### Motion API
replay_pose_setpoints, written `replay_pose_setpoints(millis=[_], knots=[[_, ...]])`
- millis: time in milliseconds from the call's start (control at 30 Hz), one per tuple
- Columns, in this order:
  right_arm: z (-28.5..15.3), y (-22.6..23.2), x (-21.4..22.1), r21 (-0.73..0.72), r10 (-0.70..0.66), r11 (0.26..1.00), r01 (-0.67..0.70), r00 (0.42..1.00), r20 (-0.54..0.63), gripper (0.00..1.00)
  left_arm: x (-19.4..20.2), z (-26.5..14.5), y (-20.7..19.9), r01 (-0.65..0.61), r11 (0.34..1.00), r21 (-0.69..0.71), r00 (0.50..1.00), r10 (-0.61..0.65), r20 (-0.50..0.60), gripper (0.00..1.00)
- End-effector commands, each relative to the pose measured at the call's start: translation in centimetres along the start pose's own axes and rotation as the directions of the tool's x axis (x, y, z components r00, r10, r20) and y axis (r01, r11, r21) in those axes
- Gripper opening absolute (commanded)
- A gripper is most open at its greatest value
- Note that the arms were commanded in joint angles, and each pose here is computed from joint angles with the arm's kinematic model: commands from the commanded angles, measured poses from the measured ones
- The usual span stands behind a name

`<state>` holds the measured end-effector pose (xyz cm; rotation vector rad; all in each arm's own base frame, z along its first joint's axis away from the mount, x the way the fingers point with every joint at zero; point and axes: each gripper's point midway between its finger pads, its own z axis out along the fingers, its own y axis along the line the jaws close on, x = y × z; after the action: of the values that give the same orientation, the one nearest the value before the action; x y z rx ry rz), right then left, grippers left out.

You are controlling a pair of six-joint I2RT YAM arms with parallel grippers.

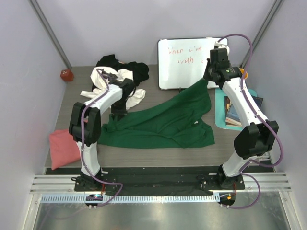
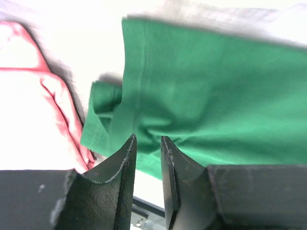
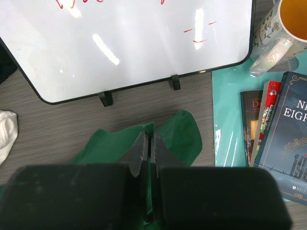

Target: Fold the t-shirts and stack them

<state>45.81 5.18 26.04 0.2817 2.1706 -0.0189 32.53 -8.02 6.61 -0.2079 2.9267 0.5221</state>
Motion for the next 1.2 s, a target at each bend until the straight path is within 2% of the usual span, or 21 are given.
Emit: replay_pose_setpoints(millis=[0, 200, 233, 333, 433, 867, 1167], knots=[[0.2, -0.1, -0.9, 0.007, -0.005, 1.0, 0.005, 1.0, 0.03, 0.01, -2.6, -3.1, 0.5, 0.057, 0.998, 0.034, 0.993, -0.06, 0.099, 0.28], [0.6, -0.2, -0.5, 0.009, -0.008, 1.0, 0.008, 1.0, 0.016, 0.01, -4.7, -3.4, 0.8, 0.088, 0.996, 0.012, 0.985, -0.089, 0.15, 0.29], [0.7, -0.1, -0.4, 0.007, -0.01, 1.0, 0.01, 1.0, 0.013, 0.01, -5.1, -2.7, 0.6, 0.092, 0.996, 0.008, 0.984, -0.092, 0.153, 0.32], [0.6, 0.0, -0.5, 0.005, -0.009, 1.0, 0.009, 1.0, 0.015, 0.01, -6.1, -1.5, 0.6, 0.103, 0.995, 0.002, 0.984, -0.102, 0.147, 0.32], [0.7, -0.1, -0.5, 0.008, -0.012, 1.0, 0.012, 1.0, 0.016, 0.01, -6.6, 0.0, 0.1, 0.095, 0.995, -0.007, 0.988, -0.094, 0.124, 0.4], [0.9, 0.2, -0.3, -0.002, -0.011, 1.0, 0.011, 1.0, 0.007, 0.01, -6.9, 3.6, -2.4, 0.087, 0.995, 0.055, 0.99, -0.093, 0.104, 0.4], [0.5, 0.2, -1.0, -0.005, -0.013, 1.0, 0.013, 1.0, 0.022, 0.01, -6.3, 5.6, -2.7, 0.065, 0.997, 0.036, 0.996, -0.068, 0.065, 0.4]])
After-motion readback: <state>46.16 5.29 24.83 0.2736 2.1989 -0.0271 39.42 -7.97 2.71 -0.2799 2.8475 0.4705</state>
